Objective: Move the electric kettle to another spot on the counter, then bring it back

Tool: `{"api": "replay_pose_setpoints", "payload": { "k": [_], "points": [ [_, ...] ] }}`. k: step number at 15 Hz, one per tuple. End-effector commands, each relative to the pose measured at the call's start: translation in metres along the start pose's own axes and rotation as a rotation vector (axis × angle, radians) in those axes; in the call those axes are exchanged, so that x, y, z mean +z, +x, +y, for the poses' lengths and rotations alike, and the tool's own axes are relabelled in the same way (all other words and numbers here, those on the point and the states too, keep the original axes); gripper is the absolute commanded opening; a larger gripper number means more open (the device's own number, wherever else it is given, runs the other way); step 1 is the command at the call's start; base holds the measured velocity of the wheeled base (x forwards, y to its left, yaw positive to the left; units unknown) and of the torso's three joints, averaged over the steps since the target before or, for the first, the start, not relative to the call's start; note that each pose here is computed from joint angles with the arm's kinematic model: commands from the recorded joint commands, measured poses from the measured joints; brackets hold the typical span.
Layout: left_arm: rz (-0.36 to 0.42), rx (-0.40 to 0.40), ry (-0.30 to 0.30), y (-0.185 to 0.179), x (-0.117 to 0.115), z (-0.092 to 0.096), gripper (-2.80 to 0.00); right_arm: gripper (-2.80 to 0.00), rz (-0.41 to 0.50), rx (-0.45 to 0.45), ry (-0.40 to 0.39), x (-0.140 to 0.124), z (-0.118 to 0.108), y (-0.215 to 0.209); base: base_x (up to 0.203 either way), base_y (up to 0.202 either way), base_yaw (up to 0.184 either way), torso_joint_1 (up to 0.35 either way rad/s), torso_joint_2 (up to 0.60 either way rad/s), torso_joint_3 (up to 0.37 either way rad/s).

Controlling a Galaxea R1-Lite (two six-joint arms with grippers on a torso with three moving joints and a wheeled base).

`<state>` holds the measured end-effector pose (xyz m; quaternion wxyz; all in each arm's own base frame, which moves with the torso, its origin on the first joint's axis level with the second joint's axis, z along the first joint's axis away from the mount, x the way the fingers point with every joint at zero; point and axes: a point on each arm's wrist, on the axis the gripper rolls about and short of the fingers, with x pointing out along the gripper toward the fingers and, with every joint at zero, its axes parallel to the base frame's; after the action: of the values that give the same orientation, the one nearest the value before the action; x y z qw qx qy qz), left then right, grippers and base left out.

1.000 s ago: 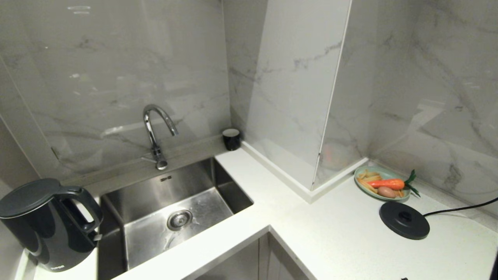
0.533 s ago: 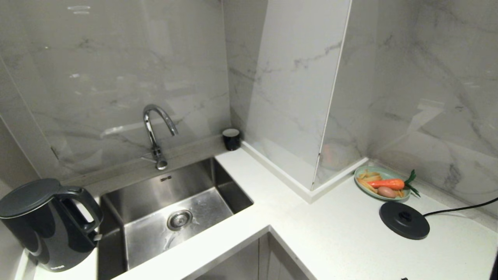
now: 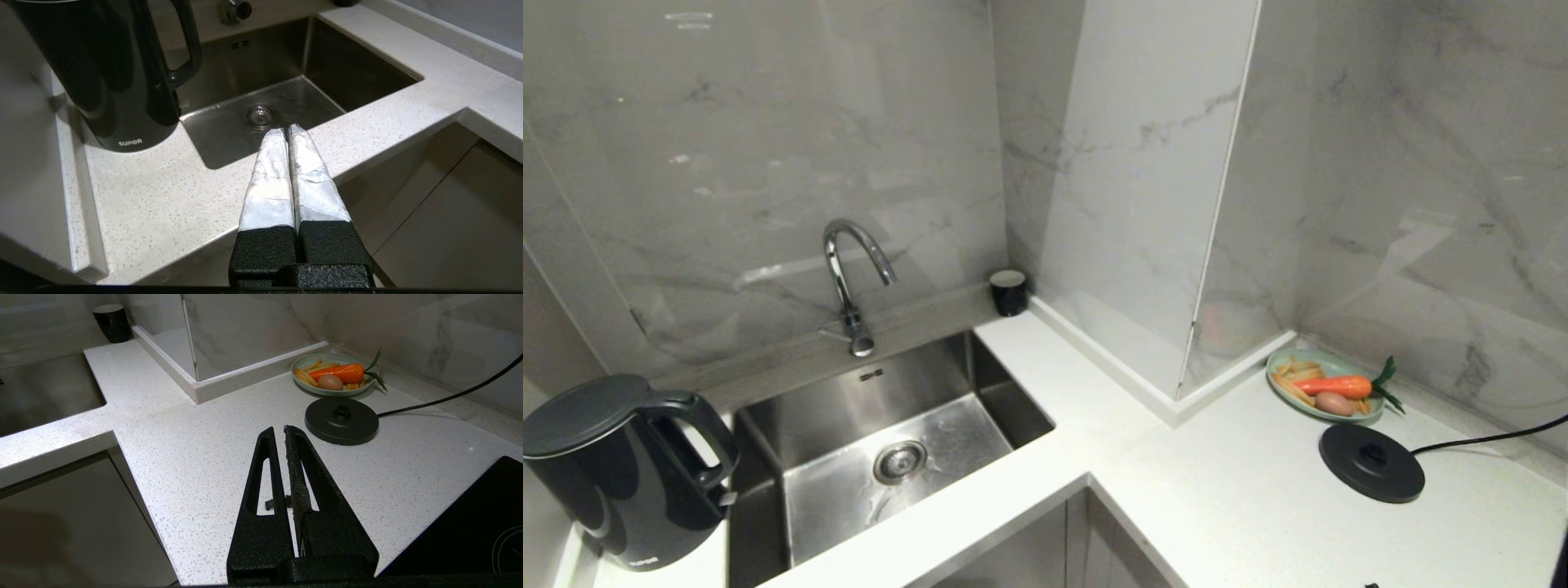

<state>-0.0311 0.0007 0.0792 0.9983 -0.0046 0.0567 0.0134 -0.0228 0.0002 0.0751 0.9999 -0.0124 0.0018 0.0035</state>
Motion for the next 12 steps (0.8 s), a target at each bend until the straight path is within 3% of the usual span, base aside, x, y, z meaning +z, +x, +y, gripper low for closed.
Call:
{"api": "replay_pose_setpoints", "payload": {
  "k": [1,6,12],
  "points": [
    [0.003,0.002,0.000,0.0001,-0.0001,0.0000,-2.80,-2.80,0.001,0.001,-0.001,-0.0002,0.0000,0.0001,0.000,0.000,0.000,0.000,0.00,0.000],
    [0.003,0.003,0.000,0.0001,-0.0001,0.0000,-2.80,-2.80,0.000,0.002,-0.005,0.0000,0.0000,0.0000,0.000,-0.003,0.016,0.000,0.00,0.000],
    [0.003,0.003,0.000,0.0001,-0.0001,0.0000,-2.80,-2.80,-0.001,0.002,-0.006,0.0001,0.0000,0.0000,0.000,-0.006,0.166,0.005,0.00,0.004]
  ]
}}
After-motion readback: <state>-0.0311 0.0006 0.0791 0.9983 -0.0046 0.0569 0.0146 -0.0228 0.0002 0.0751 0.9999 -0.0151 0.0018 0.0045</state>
